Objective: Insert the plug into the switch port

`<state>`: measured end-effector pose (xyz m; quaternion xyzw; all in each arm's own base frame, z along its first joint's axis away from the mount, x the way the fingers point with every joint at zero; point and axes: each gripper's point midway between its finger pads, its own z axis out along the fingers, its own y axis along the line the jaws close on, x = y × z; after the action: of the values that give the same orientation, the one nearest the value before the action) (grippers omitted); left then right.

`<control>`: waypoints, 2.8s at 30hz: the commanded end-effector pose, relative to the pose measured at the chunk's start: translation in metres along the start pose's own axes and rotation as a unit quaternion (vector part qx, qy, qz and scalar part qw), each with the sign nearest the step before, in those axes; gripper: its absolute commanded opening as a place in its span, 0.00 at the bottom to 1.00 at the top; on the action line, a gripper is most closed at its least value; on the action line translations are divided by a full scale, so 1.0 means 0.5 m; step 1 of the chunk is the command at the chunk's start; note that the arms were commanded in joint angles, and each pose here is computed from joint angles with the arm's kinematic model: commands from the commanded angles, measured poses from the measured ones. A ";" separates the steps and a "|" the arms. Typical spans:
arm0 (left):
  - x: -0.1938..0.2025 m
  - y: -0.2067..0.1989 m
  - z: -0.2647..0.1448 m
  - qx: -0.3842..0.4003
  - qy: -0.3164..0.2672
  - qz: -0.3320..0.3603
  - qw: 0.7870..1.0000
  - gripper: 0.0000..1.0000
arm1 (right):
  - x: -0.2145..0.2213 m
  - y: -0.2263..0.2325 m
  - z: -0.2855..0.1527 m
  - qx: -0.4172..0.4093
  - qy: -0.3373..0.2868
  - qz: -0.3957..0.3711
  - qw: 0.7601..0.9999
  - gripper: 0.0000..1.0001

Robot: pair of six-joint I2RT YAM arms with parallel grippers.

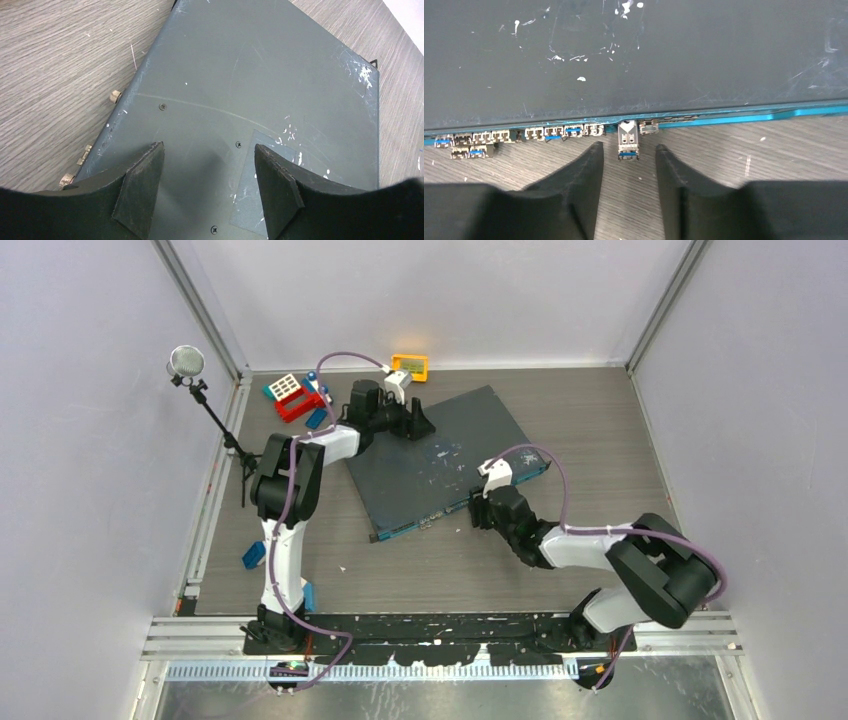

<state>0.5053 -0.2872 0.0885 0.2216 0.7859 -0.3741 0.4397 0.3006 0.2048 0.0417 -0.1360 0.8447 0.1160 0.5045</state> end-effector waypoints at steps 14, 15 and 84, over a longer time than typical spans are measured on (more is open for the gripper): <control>0.059 0.009 0.008 0.003 0.047 -0.035 0.998 0.66 | -0.003 0.007 -0.097 -0.001 0.061 0.122 0.991 0.47; 0.060 0.010 0.009 0.003 0.049 -0.036 0.998 0.66 | 0.006 0.006 -0.098 0.000 0.061 0.129 0.990 0.40; 0.086 0.061 0.033 0.036 0.139 -0.082 0.986 0.60 | 0.027 -0.023 -0.029 0.039 0.037 0.153 0.987 0.01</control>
<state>0.5520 -0.2625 0.0623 0.2163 0.8239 -0.3708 0.3700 0.2730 0.1712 0.0240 0.0164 0.8887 0.1220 0.4416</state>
